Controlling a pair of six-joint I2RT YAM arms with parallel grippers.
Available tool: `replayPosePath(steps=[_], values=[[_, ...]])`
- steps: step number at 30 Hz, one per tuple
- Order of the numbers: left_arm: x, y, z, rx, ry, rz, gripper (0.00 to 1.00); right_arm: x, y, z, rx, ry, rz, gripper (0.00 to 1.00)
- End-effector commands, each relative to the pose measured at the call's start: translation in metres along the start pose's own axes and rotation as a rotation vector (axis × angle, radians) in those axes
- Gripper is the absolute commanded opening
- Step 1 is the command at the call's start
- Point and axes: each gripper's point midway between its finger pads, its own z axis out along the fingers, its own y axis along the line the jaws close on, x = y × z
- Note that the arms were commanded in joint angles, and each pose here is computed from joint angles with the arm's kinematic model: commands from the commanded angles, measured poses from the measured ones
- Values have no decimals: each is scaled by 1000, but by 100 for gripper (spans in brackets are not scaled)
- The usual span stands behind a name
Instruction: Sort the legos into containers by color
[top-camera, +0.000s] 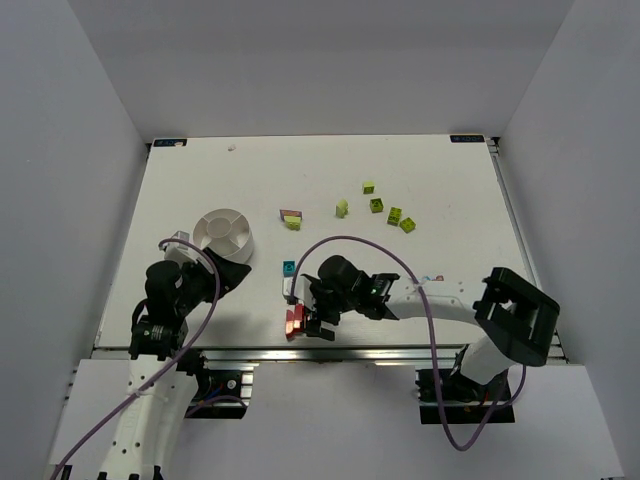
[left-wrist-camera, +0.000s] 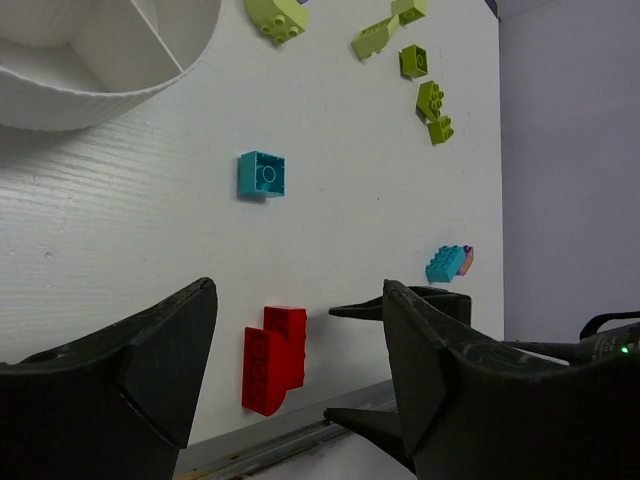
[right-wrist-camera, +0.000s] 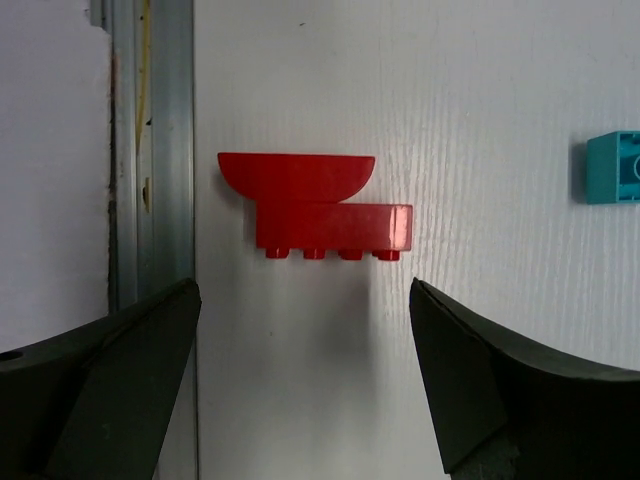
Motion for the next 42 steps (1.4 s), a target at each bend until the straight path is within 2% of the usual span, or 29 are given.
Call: replayPosePath(steps=[1,20,29,32,33,35,38,39,41,42], values=[[-7,-4,-4,10,-32,13,76,-31,-18,11,52,-77,-19,89],[-8,-5,-4,14,-40,15,76,-19,-24,50,51,-45,-70,89],[-5,-10,-1,57,-34,-23,76,-20,-14,53,-9,-85,-151,75],[-3,-16,1,106,-36,-55,76,-21,-9,53,-40,-96,-183,66],[-3,-18,1,116,-33,-58,76,-22,-9,51,-46,-101,-189,57],[-5,-19,4,127,-39,-66,76,-24,-6,50,-63,-107,-210,48],[-4,-23,8,152,-25,-81,76,-25,-7,41,-58,-111,-224,25],[-4,-24,8,158,-22,-79,76,-29,-13,33,-33,-119,-221,10],[-7,-28,10,171,-22,-75,75,-31,-26,18,17,-134,-214,0],[-9,-30,11,178,-22,-76,75,-31,-30,11,34,-136,-211,0]])
